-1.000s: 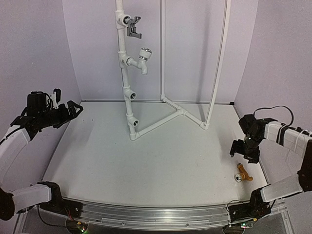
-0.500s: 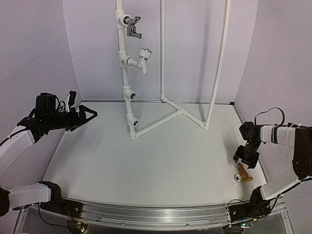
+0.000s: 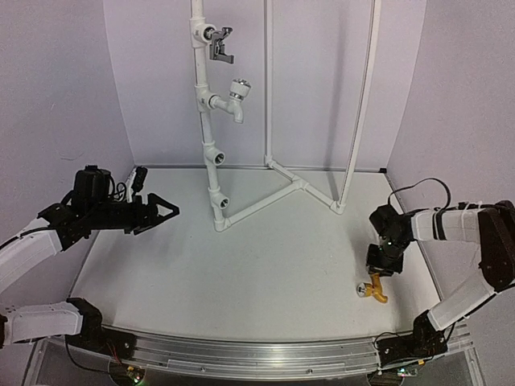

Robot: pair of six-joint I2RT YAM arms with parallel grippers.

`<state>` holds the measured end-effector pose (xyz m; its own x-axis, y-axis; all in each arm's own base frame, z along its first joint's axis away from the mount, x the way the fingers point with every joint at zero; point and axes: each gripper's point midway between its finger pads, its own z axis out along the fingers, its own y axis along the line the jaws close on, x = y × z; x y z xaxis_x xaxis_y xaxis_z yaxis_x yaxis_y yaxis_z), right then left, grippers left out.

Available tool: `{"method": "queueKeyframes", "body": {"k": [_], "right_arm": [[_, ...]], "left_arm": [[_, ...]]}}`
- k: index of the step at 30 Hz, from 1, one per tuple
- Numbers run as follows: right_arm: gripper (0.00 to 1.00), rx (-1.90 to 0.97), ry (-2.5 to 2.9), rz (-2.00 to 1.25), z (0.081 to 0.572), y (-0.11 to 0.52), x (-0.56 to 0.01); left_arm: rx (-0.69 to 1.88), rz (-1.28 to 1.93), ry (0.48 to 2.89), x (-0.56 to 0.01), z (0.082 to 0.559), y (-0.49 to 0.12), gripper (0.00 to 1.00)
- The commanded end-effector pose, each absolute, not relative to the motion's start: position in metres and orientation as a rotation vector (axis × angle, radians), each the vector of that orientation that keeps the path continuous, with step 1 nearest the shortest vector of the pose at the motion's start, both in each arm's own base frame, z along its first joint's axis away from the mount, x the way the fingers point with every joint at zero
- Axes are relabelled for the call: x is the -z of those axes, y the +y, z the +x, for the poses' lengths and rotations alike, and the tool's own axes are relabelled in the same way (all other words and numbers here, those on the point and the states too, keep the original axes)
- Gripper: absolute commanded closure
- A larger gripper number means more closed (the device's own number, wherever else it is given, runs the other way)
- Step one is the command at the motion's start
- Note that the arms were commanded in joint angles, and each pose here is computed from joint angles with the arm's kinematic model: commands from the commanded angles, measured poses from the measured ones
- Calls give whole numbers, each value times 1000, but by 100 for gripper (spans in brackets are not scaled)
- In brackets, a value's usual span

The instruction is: Install the water faucets

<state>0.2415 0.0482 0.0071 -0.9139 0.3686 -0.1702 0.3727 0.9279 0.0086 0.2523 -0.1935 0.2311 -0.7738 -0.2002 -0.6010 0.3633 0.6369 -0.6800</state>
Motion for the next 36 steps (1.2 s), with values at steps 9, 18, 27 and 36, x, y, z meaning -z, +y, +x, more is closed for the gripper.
{"method": "queueKeyframes", "body": {"k": [9,18,27,36], "right_arm": [[87,-258,2681,-721,297,359,6],[15,-254,2688,-582,294,375,-24],[2,-324,2872,-130,244,369,-34],[8,-275,2853,88,231,383,-21]], "left_arm": [[1113,82,2324,-192,223,-239,20],[1041,10,2350,-178,231,-238,18],[981,5,2377,-167,242,-240,13],[969,-3,2406,-159,243,-241,7]]}}
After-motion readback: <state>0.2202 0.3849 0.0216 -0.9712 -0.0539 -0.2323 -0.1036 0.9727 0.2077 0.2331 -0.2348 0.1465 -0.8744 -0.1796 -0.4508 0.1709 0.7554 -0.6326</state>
